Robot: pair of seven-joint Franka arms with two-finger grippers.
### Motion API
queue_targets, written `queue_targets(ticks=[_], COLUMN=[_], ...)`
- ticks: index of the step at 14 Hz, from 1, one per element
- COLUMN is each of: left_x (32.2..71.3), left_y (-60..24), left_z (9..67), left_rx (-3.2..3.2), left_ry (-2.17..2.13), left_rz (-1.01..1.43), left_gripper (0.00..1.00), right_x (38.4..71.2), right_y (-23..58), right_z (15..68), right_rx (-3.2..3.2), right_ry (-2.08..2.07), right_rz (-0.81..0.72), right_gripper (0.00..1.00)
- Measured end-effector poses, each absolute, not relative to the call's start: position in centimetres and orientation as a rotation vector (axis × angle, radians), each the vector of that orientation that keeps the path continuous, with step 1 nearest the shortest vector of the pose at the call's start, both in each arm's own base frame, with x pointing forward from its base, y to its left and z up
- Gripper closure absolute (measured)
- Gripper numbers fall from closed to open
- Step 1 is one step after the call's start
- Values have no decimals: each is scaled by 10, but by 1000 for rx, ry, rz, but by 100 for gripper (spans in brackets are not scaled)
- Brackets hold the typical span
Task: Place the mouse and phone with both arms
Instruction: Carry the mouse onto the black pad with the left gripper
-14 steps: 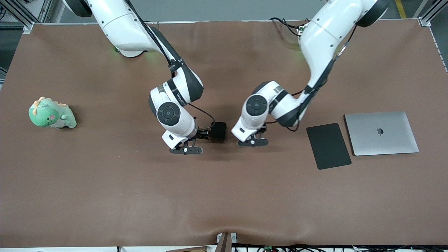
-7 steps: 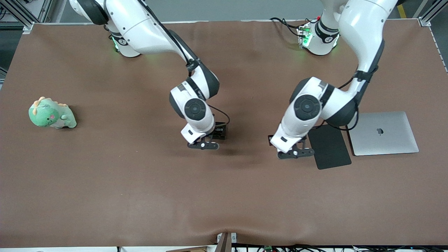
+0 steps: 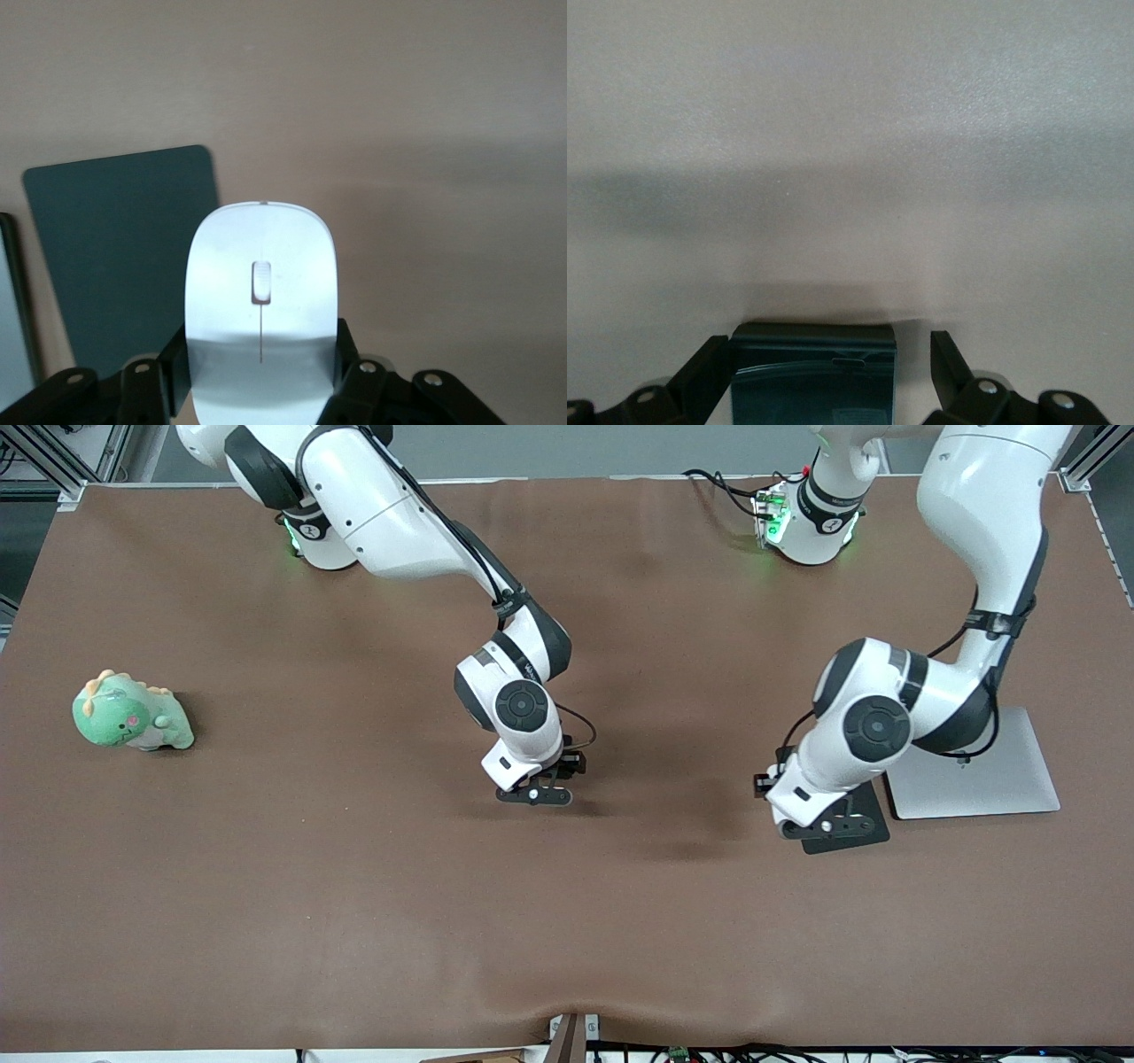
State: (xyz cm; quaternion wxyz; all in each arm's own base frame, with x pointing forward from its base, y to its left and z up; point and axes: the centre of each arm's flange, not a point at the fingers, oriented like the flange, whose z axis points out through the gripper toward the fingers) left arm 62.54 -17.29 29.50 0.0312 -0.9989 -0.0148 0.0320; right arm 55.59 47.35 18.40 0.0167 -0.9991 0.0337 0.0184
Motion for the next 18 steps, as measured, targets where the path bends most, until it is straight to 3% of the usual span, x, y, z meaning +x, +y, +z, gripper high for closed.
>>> queue_targets(ticks=[11,13,18], left_x=[611,608,604], left_y=[-87,-71,-68], left_z=[216,201,187], left_rx=[-3120,-3114,-3118], left_ry=[-71,-79,-81], left_rz=[23,31,68], left_gripper=[38,38,38], right_x=[550,545,552], right_y=[479,484,477], right_z=[173,174,188], right_rx=[-3107,-3111,-3116], right_ry=[114,100,130], right_rz=[64,64,59], right_gripper=[0,19,20])
